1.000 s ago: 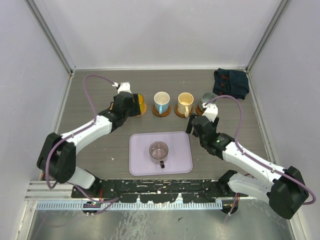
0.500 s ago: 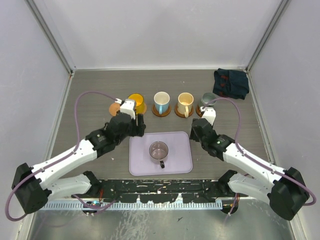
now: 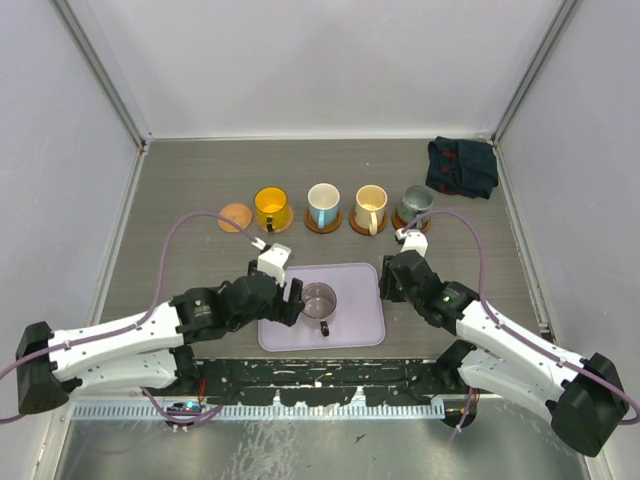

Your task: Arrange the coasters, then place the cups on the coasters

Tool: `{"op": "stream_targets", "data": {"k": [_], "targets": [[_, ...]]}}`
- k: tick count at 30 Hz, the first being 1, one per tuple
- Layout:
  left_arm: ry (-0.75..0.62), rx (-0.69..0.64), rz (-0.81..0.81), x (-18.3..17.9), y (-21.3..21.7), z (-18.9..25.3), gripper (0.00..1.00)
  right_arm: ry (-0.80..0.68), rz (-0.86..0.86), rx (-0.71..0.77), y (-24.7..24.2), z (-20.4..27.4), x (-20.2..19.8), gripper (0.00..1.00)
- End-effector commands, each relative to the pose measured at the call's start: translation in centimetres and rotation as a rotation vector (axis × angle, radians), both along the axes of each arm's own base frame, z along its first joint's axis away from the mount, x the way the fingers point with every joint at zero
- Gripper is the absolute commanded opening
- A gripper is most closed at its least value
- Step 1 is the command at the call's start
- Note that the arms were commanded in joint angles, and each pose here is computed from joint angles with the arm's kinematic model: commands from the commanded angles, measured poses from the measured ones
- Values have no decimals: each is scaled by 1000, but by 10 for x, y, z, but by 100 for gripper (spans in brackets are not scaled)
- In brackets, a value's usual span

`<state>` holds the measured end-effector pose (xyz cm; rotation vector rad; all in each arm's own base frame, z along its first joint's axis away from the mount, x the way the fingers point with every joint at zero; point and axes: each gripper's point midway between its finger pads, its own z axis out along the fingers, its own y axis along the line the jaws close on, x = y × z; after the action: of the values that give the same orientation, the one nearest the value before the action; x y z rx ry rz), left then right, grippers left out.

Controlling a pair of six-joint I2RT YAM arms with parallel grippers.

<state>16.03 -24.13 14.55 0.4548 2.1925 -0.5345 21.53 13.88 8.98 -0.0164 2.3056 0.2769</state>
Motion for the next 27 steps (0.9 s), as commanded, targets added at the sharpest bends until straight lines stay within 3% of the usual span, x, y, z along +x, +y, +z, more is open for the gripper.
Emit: {"op": "stream_targets", "data": {"k": [1,8,15,27], "targets": [[-5,-8,-39,-20,-18,1,76,41,48,53,13,-11,-11,44],[-18,27,-73,-44,-38,-11,82,27,12,79,10,-12,-14,45],[-38,15,-72,-49,-60,-12,87,15,1,109,8,-10,-18,60],[-62,-21,-27,-47,-90,-9,94,-5,-8,142,6,-3,-21,62]]}}
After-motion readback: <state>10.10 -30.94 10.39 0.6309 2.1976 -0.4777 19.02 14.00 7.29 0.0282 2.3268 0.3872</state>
